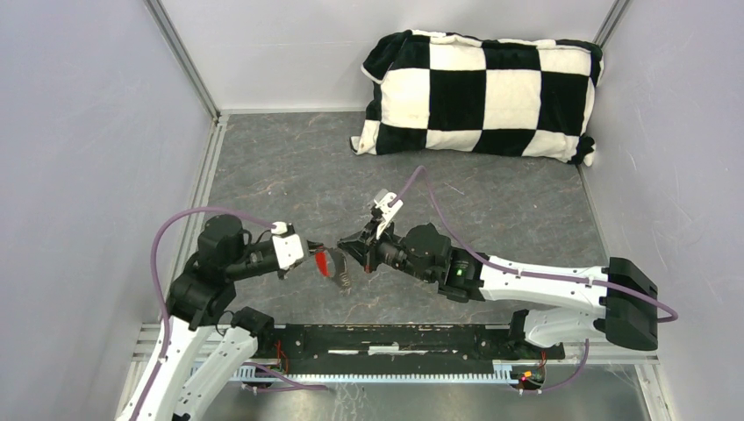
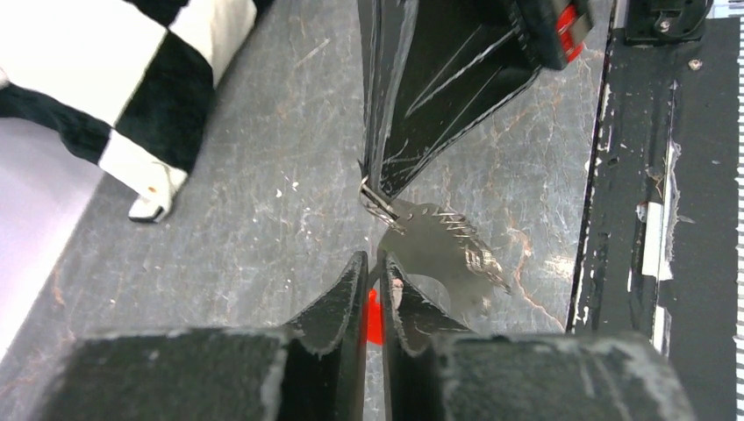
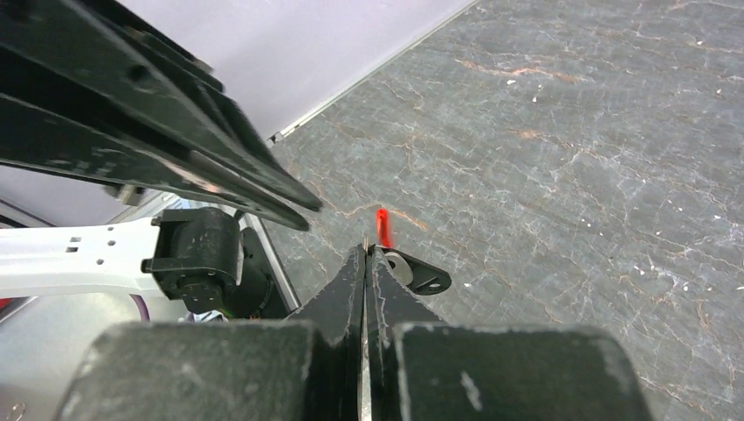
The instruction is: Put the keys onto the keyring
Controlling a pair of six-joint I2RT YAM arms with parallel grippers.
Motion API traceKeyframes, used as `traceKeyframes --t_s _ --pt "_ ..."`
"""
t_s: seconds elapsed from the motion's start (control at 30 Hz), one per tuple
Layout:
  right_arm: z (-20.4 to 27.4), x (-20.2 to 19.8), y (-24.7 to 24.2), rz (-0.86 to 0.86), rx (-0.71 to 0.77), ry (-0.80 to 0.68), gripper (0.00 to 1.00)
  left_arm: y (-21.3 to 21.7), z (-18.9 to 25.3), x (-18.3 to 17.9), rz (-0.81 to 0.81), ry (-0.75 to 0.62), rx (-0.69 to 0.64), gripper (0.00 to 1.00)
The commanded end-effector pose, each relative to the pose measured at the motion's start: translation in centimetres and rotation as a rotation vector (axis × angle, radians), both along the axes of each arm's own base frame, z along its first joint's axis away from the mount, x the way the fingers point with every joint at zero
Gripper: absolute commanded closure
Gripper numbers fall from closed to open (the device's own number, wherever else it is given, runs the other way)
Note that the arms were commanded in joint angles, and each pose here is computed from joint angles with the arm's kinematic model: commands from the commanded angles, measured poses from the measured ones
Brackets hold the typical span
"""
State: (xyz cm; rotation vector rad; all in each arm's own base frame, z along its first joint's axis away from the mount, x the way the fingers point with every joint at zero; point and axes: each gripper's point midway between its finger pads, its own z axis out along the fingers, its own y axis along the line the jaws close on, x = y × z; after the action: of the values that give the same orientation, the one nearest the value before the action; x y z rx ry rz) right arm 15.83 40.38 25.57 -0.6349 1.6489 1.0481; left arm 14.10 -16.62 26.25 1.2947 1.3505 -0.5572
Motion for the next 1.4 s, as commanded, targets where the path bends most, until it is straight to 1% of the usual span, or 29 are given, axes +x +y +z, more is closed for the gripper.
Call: traceKeyframes --t_s 0.0,0.13,0.3,0.43,0.63,0.77,1.07,1.37 --pt "3.9 0.0 0.0 0.012 0.108 -0.048 1.0 -0.1 -1.1 0.5 0.015 0.083 0.031 0.81" --pt "4.1 -0.1 0.2 0.018 0.099 -0.054 1.0 -0.7 -1.8 -0.3 -0.032 0.172 0.018 0.7" --pt "4.2 -0.1 0.3 0.023 0.098 -0.056 1.0 -1.4 -1.3 -1.3 -0.086 0.221 -0.017 0.62" --pt "4.2 -0.2 0.7 0.033 0.085 -0.058 1.0 -2.0 -1.3 -1.7 -0.105 0.285 -0.049 0.61" --pt "4.2 0.0 0.8 0.029 0.078 -0.06 1.0 -2.4 -1.3 -1.4 -0.102 0.335 -0.069 0.59" --pt "4.1 0.0 0.9 0.032 0.077 -0.059 1.0 -2.4 -1.8 -0.8 -0.076 0.358 -0.058 0.6" --pt "4.1 -0.3 1.1 0.043 0.077 -0.058 1.0 -2.5 -1.8 0.1 -0.049 0.36 -0.067 0.63" --pt "4.4 -0.6 1.4 0.057 0.081 -0.065 1.0 -2.2 -2.7 1.2 -0.001 0.359 -0.037 0.76"
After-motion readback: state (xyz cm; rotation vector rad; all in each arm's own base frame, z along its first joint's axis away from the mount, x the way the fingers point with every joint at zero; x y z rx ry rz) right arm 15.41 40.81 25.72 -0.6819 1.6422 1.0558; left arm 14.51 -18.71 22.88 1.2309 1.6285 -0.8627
